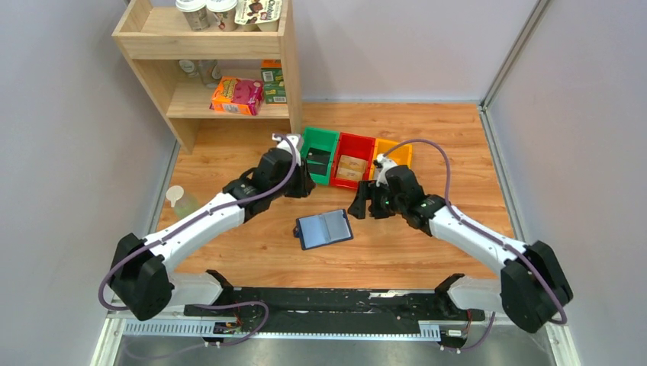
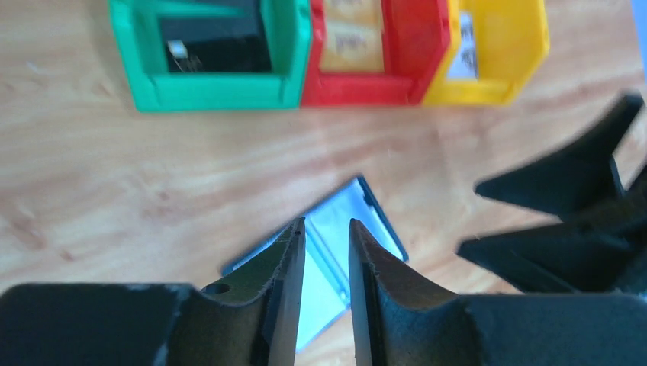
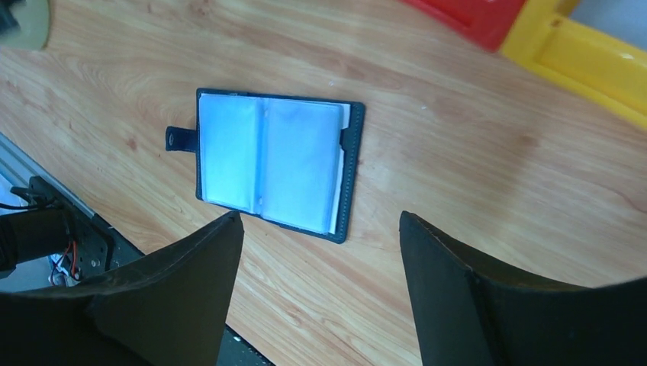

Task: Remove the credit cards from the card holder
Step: Place the credit card in the storage box, then remove the credit card from the card holder.

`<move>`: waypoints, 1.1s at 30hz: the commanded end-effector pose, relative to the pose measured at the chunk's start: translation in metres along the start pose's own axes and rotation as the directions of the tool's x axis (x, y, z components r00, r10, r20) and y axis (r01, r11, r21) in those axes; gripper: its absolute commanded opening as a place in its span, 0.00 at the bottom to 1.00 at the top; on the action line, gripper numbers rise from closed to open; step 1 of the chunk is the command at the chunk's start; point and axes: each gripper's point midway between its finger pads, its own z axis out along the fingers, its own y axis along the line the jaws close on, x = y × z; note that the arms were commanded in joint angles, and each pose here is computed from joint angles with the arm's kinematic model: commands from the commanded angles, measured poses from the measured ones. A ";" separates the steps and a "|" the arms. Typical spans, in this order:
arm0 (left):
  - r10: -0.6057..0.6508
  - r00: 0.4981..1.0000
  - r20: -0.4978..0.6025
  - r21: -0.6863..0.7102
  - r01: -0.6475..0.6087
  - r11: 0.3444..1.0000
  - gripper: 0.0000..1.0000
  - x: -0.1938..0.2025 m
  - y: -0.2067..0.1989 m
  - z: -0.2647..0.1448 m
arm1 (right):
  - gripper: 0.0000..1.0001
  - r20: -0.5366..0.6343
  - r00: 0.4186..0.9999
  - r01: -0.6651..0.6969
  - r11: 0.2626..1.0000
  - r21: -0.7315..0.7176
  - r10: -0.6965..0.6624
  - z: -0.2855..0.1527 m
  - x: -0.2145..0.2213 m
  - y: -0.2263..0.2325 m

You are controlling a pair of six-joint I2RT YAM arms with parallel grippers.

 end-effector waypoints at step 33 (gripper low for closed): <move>-0.081 0.862 -0.500 -0.137 0.014 0.990 0.14 0.203 0.046 0.001 | 0.49 -0.272 0.962 -0.010 0.999 -0.038 -0.001 0.078 0.055 0.038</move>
